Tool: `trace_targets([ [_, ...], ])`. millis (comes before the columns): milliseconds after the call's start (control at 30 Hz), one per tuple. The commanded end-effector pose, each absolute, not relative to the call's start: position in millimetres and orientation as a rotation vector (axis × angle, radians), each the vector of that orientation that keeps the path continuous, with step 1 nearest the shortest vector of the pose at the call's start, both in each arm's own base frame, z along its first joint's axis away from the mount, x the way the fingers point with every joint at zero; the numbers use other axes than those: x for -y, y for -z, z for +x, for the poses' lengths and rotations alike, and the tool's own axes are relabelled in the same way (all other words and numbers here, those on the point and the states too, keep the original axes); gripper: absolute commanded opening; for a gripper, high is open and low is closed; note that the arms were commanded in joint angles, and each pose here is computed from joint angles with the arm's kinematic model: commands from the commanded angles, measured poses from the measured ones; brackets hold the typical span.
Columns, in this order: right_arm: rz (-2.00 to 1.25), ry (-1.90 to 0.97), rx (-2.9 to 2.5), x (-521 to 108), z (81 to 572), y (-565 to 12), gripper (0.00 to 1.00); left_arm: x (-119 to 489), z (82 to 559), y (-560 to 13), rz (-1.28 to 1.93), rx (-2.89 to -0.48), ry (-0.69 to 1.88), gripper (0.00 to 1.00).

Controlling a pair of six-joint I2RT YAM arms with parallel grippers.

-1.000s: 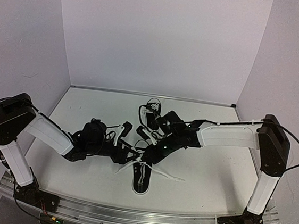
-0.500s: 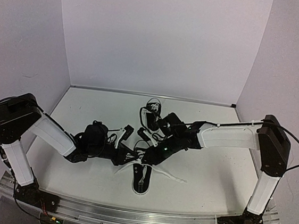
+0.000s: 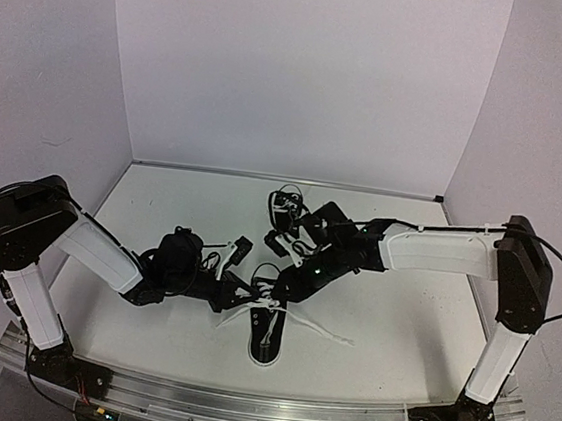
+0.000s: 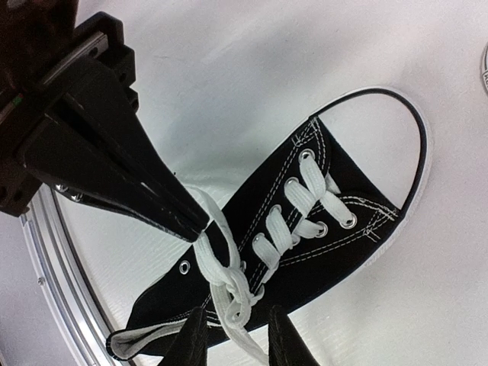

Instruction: Tie the shoes

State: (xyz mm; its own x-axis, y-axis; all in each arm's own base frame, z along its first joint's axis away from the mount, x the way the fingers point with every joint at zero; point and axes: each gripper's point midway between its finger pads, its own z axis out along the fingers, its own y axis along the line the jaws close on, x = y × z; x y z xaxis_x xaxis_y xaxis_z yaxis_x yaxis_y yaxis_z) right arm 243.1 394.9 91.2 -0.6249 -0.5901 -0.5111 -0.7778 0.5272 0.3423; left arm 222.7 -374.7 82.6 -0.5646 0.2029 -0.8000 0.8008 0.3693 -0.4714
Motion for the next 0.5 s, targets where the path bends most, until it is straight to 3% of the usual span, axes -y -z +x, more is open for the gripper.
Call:
trace_targets([
  [0,-1.175,-0.748,-2.437,-400,251,-88,0.24,382,225,-100,0.892,-1.896,1.221,0.01],
  [233,-1.207,-0.739,-2.462,-403,251,-76,0.19,381,225,-97,0.902,-1.902,1.213,0.00],
  [467,-1.211,-0.733,-2.464,-399,249,-78,0.00,380,225,-94,0.906,-1.916,1.196,0.00],
])
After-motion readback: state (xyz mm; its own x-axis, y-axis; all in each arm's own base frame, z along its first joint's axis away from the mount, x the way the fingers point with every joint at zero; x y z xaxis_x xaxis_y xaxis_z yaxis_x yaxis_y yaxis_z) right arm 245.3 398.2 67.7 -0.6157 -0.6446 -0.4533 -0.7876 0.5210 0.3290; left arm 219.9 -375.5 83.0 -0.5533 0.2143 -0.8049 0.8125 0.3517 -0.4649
